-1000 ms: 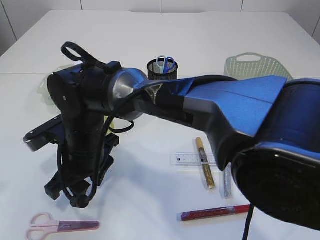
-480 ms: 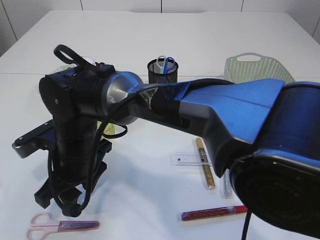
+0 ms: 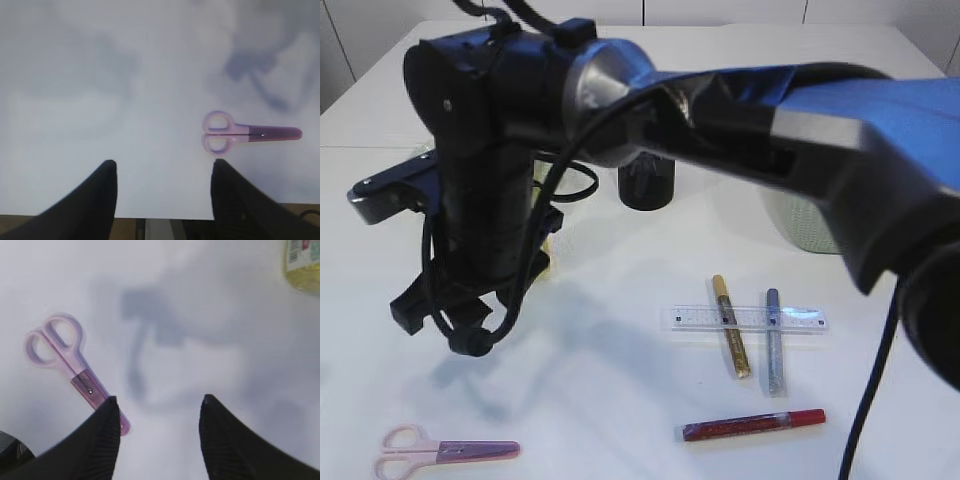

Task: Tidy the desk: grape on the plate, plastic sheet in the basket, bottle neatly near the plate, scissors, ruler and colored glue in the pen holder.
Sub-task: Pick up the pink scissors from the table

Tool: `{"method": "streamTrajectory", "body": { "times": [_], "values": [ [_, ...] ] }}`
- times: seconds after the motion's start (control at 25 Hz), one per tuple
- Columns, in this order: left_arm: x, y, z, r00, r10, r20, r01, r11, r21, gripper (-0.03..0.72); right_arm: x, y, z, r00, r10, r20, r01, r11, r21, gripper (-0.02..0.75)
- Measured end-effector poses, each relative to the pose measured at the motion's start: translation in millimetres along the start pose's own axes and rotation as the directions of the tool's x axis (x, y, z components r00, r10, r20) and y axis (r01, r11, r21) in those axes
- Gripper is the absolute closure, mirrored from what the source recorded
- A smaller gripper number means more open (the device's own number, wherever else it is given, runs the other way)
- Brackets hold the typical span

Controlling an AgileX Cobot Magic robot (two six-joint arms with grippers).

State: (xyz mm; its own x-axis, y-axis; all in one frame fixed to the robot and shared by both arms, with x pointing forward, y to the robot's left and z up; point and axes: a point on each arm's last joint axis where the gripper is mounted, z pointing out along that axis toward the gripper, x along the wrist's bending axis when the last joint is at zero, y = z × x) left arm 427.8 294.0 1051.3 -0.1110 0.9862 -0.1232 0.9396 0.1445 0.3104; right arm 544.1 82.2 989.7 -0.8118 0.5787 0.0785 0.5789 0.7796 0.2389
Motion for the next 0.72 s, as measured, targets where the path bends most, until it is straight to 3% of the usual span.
{"method": "streamTrajectory", "body": {
  "times": [0.52,0.72],
  "values": [
    [-1.1,-5,0,1.000,-0.010,0.012,0.009,0.999,0.050,0.253,-32,-65,-48,0.994,0.052,0.096,-0.061,0.994,0.092,0.324],
    [-1.6,-5,0,1.000,-0.013,0.017,0.012,0.998,0.056,0.253,-67,-102,-83,0.979,0.151,0.135,-0.162,0.984,0.073,0.324]
  ]
}}
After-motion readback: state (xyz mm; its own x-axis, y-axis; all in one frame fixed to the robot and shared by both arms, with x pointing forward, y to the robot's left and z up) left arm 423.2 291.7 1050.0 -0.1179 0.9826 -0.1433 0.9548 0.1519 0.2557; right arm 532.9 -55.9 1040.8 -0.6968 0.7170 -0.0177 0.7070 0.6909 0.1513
